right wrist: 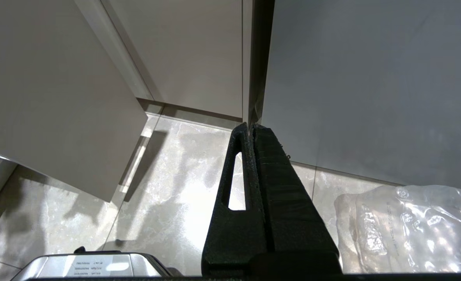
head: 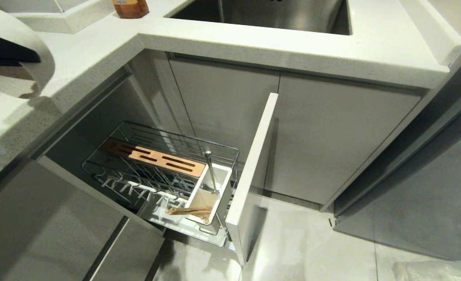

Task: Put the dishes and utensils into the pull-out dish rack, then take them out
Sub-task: Take the bowl out of the cupboard

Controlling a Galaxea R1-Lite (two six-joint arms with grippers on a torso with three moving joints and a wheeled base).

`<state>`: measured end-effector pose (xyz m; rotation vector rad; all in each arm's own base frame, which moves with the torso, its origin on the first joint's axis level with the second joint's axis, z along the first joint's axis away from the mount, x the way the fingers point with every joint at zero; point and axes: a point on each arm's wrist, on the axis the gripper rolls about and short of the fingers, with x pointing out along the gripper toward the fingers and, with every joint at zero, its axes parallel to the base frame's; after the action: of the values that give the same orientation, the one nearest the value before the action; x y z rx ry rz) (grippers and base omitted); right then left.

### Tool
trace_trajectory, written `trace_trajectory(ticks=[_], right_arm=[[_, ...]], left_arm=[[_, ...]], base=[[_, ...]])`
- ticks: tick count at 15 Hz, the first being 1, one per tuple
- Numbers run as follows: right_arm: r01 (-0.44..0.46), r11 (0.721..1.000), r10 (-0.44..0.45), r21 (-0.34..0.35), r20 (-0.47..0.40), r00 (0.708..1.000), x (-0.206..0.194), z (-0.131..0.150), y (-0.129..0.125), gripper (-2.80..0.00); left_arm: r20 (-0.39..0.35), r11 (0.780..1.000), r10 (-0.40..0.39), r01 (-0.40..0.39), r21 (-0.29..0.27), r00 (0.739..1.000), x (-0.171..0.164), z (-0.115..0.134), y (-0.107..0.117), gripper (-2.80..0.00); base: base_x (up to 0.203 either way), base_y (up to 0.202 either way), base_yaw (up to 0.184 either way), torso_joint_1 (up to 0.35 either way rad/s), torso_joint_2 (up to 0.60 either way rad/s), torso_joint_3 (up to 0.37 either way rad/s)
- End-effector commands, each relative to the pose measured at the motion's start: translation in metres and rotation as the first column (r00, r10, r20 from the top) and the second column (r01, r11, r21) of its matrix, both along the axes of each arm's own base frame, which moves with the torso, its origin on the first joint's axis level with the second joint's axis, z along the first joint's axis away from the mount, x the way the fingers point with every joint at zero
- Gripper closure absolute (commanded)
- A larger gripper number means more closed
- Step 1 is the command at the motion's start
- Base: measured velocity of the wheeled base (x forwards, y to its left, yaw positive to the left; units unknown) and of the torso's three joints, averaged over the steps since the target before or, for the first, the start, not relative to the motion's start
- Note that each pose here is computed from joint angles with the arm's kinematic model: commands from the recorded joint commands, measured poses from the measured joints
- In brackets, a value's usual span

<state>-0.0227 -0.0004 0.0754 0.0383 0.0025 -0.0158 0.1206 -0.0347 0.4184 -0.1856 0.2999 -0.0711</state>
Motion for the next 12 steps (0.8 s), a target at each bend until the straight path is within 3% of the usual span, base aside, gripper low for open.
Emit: trace_trajectory(ticks=[1, 4, 7, 12], right_arm=[[-0.001, 1.000, 0.001, 0.000, -0.002, 1.000, 0.000, -0.001, 0.000, 0.00], [0.001, 1.000, -0.001, 0.000, -0.002, 1.000, 0.000, -0.001, 0.000, 0.00], [0.000, 1.000, 0.000, 0.000, -0.003, 1.000, 0.000, -0.001, 0.000, 0.00], [-0.001, 1.000, 0.001, 0.000, -0.002, 1.000, 0.000, -0.001, 0.000, 0.00]], left_arm=[[0.021, 0.997, 0.064, -0.065, 0.036, 0.998, -0.010, 0.007, 0.012, 0.00], [0.017, 0.967, 0.220, -0.221, 0.131, 0.975, -0.009, 0.007, 0.034, 0.00], [0.011, 0.911, 0.355, -0.349, 0.220, 0.935, -0.003, 0.006, 0.054, 0.00], [-0.054, 0.833, 0.478, -0.433, 0.345, 0.877, 0.020, -0.003, 0.083, 0.00]], base=[[0.000, 0.000, 0.000, 0.000, 0.00, 0.000], [0.000, 0.000, 0.000, 0.000, 0.00, 0.000], [0.000, 0.000, 0.000, 0.000, 0.00, 0.000], [0.000, 0.000, 0.000, 0.000, 0.00, 0.000]])
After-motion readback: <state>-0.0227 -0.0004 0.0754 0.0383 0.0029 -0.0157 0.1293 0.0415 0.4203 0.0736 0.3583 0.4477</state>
